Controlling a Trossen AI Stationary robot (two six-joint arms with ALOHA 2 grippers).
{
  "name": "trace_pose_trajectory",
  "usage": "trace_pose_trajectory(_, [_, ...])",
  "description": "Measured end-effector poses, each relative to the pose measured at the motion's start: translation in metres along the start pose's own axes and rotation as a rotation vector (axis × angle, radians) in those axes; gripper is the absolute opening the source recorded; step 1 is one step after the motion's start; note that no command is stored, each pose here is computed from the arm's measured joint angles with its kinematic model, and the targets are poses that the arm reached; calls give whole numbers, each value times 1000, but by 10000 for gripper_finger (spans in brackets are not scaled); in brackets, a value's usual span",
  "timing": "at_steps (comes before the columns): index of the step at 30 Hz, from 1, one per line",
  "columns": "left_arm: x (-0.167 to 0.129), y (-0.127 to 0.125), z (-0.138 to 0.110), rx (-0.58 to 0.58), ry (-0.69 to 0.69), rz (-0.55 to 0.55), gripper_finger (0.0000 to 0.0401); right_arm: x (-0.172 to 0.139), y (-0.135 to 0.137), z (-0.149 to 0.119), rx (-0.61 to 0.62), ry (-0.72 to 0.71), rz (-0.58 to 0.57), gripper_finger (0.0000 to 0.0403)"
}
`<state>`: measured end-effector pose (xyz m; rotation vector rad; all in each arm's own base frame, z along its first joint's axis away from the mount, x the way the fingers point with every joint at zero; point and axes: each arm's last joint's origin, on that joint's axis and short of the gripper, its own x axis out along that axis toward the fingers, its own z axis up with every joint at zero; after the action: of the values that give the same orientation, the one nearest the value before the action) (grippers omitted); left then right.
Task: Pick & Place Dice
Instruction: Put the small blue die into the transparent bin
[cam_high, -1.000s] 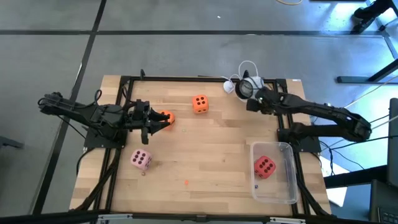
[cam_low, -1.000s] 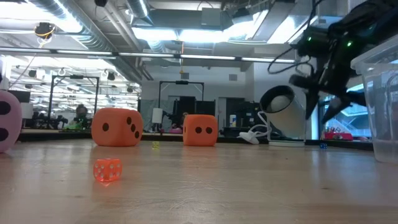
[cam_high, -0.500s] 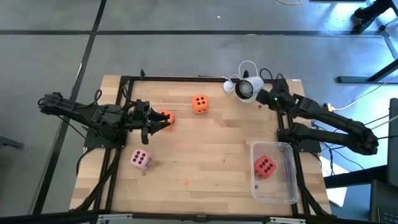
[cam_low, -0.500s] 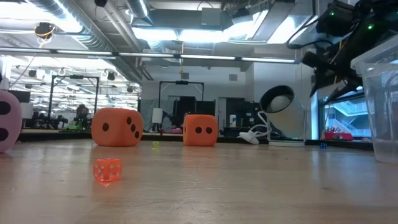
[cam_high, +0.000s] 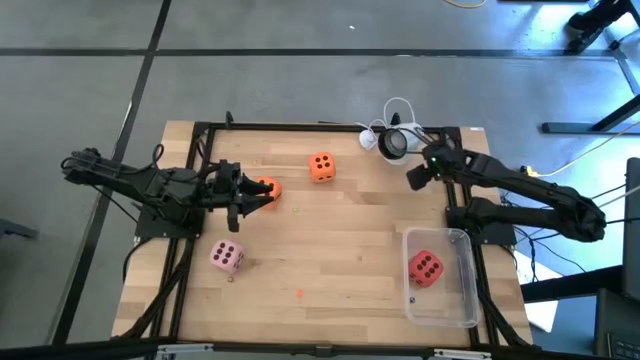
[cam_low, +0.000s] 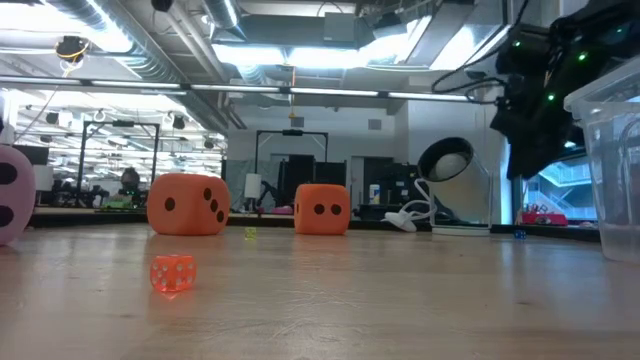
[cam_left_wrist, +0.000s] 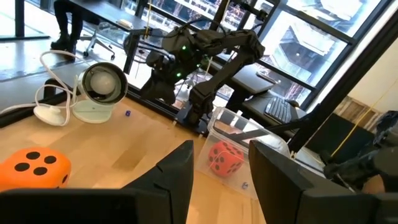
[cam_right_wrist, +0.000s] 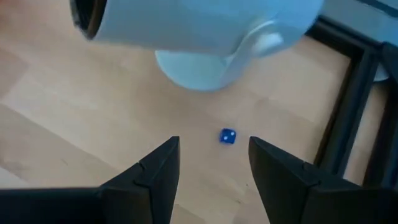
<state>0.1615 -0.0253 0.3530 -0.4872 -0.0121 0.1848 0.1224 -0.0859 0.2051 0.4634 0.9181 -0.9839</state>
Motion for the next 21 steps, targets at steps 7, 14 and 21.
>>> trace_pose_trajectory(7, [3, 0, -2, 2, 5, 11, 148, 24, 8, -1, 57, 143, -45, 190])
trace_pose_trajectory(14, [4, 0, -2, 3, 4, 23, 148, 46, 14, 2, -16, 182, -97, 190])
trace_pose_trajectory(21, [4, 0, -2, -17, 1, 21, 148, 66, 20, 1, -101, 230, -121, 190])
